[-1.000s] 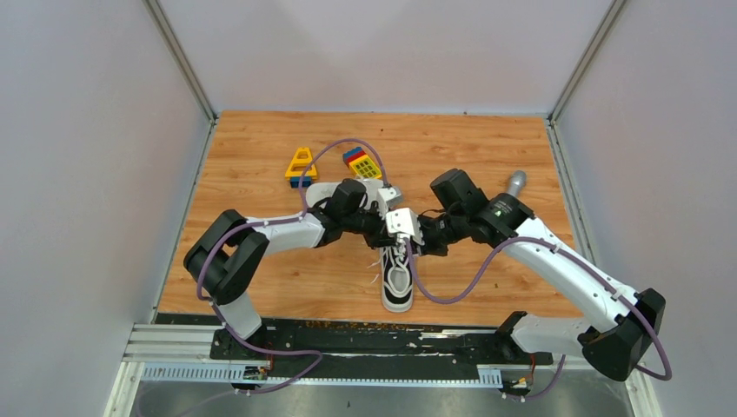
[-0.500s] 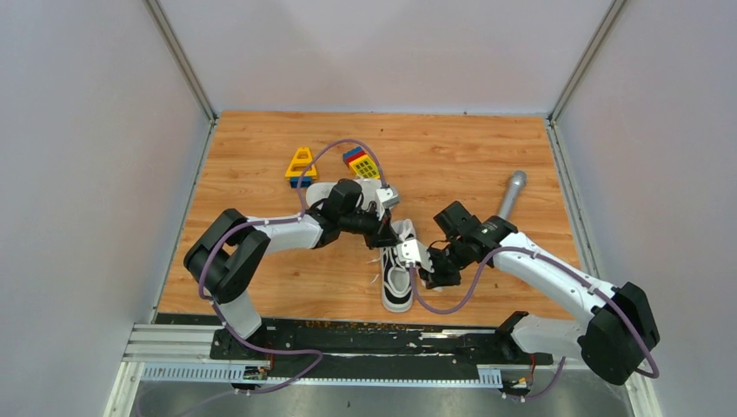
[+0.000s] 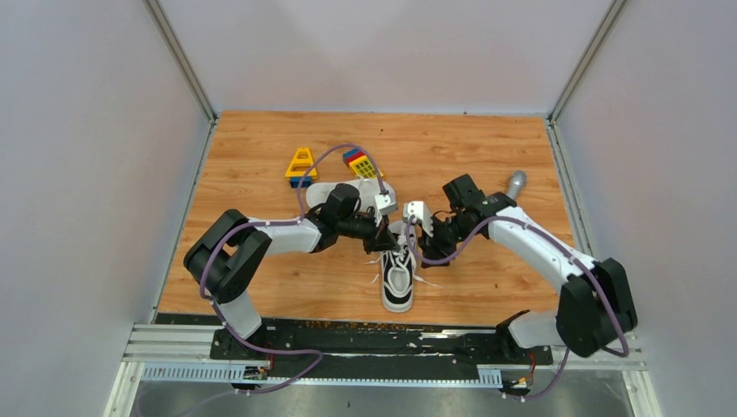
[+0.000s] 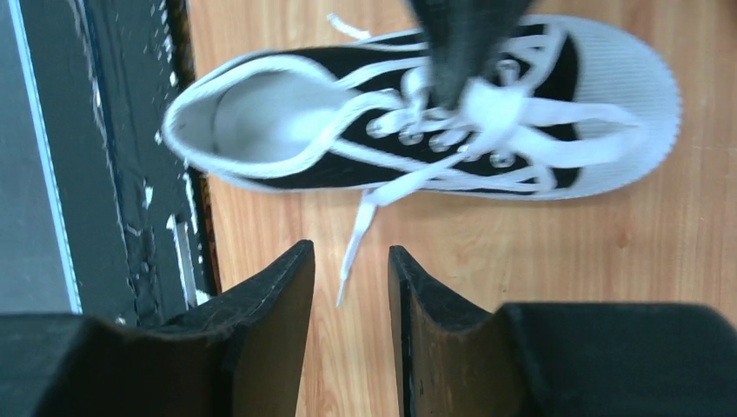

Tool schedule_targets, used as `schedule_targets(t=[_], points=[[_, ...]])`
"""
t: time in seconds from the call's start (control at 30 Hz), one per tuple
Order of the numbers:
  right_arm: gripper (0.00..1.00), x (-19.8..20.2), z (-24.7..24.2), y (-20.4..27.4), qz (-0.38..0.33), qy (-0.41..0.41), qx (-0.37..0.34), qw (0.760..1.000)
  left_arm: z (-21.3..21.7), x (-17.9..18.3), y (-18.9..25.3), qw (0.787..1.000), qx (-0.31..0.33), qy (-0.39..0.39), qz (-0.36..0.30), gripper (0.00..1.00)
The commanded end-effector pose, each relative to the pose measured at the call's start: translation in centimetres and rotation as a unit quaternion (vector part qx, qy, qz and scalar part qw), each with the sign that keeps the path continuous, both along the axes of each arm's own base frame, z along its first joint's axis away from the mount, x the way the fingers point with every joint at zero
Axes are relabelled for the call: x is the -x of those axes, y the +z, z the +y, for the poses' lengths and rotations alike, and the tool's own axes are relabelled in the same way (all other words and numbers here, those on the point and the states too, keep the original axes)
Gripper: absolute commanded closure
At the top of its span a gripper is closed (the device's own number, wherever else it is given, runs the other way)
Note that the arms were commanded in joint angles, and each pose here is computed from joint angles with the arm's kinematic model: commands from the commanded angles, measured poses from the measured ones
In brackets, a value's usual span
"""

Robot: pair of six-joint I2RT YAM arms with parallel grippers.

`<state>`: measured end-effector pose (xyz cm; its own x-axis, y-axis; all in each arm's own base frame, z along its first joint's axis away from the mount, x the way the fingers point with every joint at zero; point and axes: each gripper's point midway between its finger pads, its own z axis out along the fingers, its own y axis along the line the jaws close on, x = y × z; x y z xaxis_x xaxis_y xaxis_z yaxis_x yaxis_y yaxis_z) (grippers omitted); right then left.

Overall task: Tie the shoes
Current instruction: Wrap the shoelace around the shoelace.

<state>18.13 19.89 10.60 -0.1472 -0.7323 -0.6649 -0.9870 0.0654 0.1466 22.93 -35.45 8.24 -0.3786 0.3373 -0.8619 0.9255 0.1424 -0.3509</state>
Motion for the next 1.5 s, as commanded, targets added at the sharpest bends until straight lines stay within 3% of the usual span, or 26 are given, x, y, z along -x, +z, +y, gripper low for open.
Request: schedule_targets(t=[0.0, 0.27, 0.8, 1.1, 1.23, 1.47], points=[[0.64, -3.9, 1.8, 1.7, 0.054, -0.049, -0.066, 0.995, -0.6, -0.4, 2.0, 0.998, 0.037, -0.019, -0.044, 1.0], [0.65, -7.1, 3.7, 2.1, 0.086, -0.038, -0.115, 0.989, -1.0, -0.9, 2.1, 0.998, 0.018, -0.039, -0.049, 1.0], [0.71, -5.7, 3.7, 0.5, 0.117, -0.04, -0.108, 0.986, -0.4, -0.7, 1.4, 0.997, -0.015, -0.054, -0.049, 1.0], [0.75, -6.6, 4.7, -0.4, 0.095, -0.05, -0.1, 0.989, -0.1, -0.4, 1.2, 0.998, -0.02, -0.048, -0.038, 1.0], [0.82, -6.8, 4.8, -0.6, 0.091, -0.055, -0.097, 0.99, -0.2, -0.5, 1.3, 0.998, -0.02, -0.045, -0.036, 1.0], [0.82, -6.1, 3.6, -0.2, 0.053, -0.045, -0.082, 0.994, -0.2, -0.7, 1.3, 0.998, -0.022, -0.042, -0.036, 1.0]])
